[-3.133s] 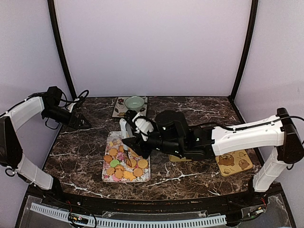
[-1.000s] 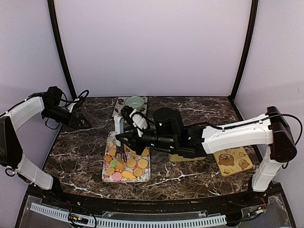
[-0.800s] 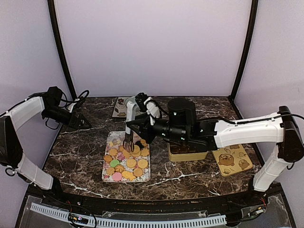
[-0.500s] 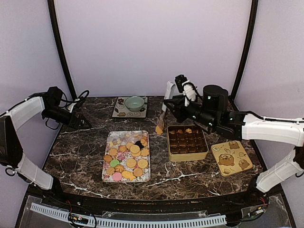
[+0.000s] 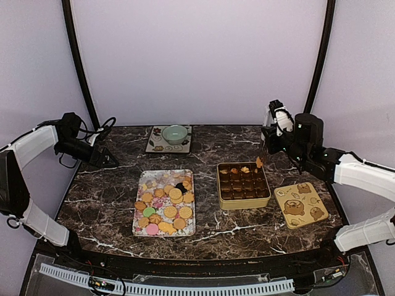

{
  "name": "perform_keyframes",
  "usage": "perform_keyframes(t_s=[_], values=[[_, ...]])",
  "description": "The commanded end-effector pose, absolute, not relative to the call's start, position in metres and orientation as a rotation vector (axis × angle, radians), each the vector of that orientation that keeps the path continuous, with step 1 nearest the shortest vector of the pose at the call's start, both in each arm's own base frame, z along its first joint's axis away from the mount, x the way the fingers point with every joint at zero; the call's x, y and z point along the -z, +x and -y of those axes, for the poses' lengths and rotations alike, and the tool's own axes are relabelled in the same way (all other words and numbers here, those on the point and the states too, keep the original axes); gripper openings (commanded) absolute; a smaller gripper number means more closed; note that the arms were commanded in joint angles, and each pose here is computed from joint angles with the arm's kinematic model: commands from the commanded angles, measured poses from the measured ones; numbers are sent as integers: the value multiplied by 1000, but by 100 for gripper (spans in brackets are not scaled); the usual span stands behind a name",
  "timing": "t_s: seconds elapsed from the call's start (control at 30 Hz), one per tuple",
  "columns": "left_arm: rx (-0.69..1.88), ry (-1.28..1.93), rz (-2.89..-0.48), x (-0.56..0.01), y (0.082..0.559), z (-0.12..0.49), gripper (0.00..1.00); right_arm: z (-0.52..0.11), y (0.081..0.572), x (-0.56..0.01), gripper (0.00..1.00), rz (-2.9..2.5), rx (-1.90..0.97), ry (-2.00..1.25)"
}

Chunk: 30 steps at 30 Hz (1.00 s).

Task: Pack the cookies
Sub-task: Place the fake cookies in the empty pocket of the box.

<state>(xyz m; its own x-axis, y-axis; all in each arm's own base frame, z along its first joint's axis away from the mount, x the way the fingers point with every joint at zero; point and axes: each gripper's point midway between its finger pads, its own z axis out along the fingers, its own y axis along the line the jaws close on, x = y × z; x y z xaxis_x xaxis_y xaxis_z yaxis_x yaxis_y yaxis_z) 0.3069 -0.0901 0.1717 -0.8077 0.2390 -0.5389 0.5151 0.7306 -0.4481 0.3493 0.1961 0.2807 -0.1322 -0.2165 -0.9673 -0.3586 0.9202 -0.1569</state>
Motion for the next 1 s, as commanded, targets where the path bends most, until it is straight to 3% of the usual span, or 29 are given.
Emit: perform_keyframes(t_s=[0.0, 0.83, 0.87, 0.97], values=[[844, 572, -2476, -175, 305, 90, 96, -185, 355, -288, 0, -1685, -86, -410], [839, 576, -2473, -174, 306, 89, 97, -201, 378, -263, 0, -1726, -137, -442], [840, 573, -2474, -174, 306, 89, 97, -202, 378, -264, 3, -1723, -142, -445], [839, 570, -2476, -174, 306, 89, 97, -204, 378, -269, 25, -1716, -157, -448]])
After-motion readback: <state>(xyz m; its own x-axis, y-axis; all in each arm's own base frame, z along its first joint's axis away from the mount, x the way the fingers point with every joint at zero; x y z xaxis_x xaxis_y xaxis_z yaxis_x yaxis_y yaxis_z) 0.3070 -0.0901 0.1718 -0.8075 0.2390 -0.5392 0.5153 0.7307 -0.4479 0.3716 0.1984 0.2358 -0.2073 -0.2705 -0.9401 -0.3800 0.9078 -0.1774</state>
